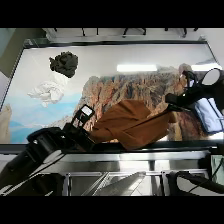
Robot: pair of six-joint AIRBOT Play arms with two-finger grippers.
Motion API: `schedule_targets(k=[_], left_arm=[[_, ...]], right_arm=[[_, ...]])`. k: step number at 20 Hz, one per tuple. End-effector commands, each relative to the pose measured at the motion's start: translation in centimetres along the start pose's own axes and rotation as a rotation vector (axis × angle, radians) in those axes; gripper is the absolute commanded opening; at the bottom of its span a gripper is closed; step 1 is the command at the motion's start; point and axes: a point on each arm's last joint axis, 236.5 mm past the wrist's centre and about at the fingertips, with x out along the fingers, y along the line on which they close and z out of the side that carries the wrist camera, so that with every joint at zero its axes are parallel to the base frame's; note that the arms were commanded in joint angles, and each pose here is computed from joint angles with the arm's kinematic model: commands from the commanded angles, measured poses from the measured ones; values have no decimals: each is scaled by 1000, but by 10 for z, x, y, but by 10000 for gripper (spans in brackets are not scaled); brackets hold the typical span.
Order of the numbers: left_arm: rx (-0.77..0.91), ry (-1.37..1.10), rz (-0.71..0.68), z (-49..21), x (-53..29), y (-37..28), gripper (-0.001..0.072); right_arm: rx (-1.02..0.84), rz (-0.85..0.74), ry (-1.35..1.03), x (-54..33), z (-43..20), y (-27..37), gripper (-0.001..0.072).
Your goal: Fold the shirts.
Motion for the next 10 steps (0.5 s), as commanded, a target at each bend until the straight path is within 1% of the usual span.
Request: schedule_targets(k=[1, 2, 3, 5, 7, 9, 10], left_arm=[[-28, 65, -93, -22, 27, -45, 12], [-21, 83, -100, -22, 32, -50, 13], [-9, 96, -98, -21, 36, -53, 13], [-4, 108, -96, -16, 40, -55, 13], [12, 102, -95, -7, 40, -56, 13], [27, 87, -96, -2, 39, -57, 13], [34, 84, -95, -1, 38, -56, 13]], right_arm=[[19, 13, 102, 46, 3, -7, 54], [10, 22, 103, 47, 3, -5, 326], [-1, 23, 101, 43, 1, -5, 700], [-53, 29, 90, 17, -10, -5, 705], [-96, 31, 5, -23, -26, -7, 705], [-74, 32, -95, -43, -52, -15, 701], [-57, 30, -81, -36, -74, -25, 701]])
